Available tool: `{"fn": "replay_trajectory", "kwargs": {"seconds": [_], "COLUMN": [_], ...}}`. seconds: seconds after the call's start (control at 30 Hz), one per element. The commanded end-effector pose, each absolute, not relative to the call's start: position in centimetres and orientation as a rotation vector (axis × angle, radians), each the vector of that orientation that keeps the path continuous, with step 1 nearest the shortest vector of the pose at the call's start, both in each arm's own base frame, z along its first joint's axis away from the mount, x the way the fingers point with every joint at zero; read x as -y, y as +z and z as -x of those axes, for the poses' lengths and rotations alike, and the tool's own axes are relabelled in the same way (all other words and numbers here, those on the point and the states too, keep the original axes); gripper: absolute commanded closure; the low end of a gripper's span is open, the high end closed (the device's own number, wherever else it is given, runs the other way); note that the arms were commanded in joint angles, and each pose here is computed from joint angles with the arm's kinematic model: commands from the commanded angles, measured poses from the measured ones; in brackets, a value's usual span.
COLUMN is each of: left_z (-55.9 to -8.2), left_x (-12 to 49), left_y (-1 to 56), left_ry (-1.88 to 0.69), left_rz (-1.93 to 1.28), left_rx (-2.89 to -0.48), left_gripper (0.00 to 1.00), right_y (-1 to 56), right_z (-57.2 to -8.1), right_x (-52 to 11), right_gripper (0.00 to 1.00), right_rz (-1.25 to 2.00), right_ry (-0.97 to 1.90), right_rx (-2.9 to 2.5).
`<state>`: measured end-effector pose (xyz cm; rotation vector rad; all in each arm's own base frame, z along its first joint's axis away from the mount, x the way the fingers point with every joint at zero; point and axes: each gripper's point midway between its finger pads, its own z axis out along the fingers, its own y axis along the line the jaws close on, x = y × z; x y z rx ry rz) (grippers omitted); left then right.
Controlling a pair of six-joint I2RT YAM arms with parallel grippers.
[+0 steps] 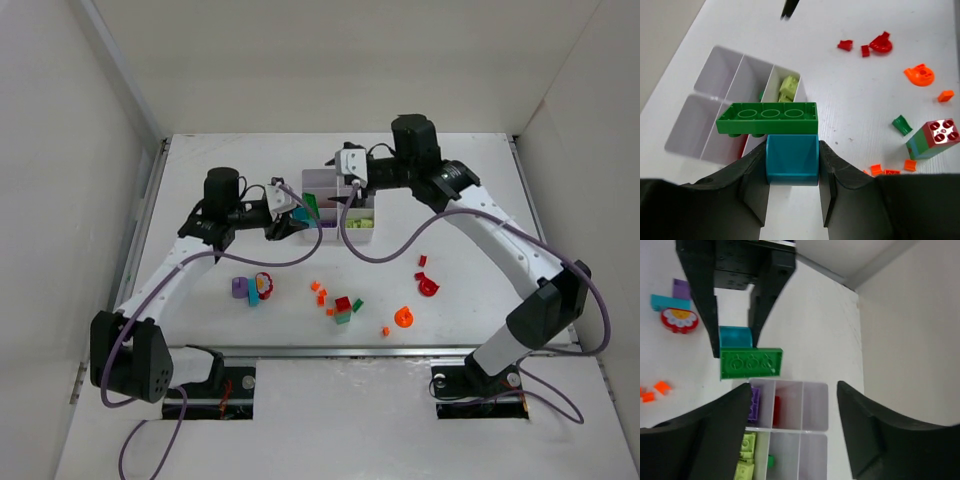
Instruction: Sort the legos into containers by color
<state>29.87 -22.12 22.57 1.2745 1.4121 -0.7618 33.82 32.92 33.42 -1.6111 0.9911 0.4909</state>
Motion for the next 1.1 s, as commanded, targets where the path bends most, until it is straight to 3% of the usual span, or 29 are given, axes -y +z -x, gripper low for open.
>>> {"fn": "replay_trajectory", "kwargs": {"seconds": [0.0,0.17,0.33,0.43,0.63,0.7,0.77,1.07], "left_z": [-27.5,-28.4,-28.4,-28.9,-34.0,-36.0,-36.5,-35.5], "left_x": [23.5,23.6,23.8,23.7,21.8,20.4,20.3,21.2], "left_y": [24.6,25.5,25.8,26.0,24.8,25.7,25.6,25.7], "left_ry": [-0.884,-0.848,-0.84,-0.813,-0.436,-0.283,-0.244,-0.291], "left_rz": [-1.417,-1.413,-1.418,-1.413,-1.219,-1.137,-1.131,-1.173], "left_rx": [-1.195,-1.189,-1.181,-1.189,-1.355,-1.375,-1.381,-1.35], "left_gripper": [1.0,1.0,1.0,1.0,1.0,1.0,1.0,1.0], "right_y": [31.6,30.3,30.1,31.1,34.1,33.8,33.4,31.2], "right_z": [-31.2,-30.1,-29.7,-30.4,-37.2,-38.5,-37.9,-37.9], "right_x": [-34.2,-34.9,-35.7,-36.0,-32.3,-32.9,-34.7,-38.8], "right_gripper": [0.3,0.37,0.23,0.21,0.35,0.35,0.28,0.27], "right_rz": [1.665,1.694,1.7,1.646,1.011,0.794,0.743,0.639], "right_ry": [0.72,0.825,0.838,0.839,1.048,1.167,1.333,1.518], "right_rx": [-0.973,-0.981,-0.967,-1.013,-1.538,-1.713,-1.776,-1.919]}}
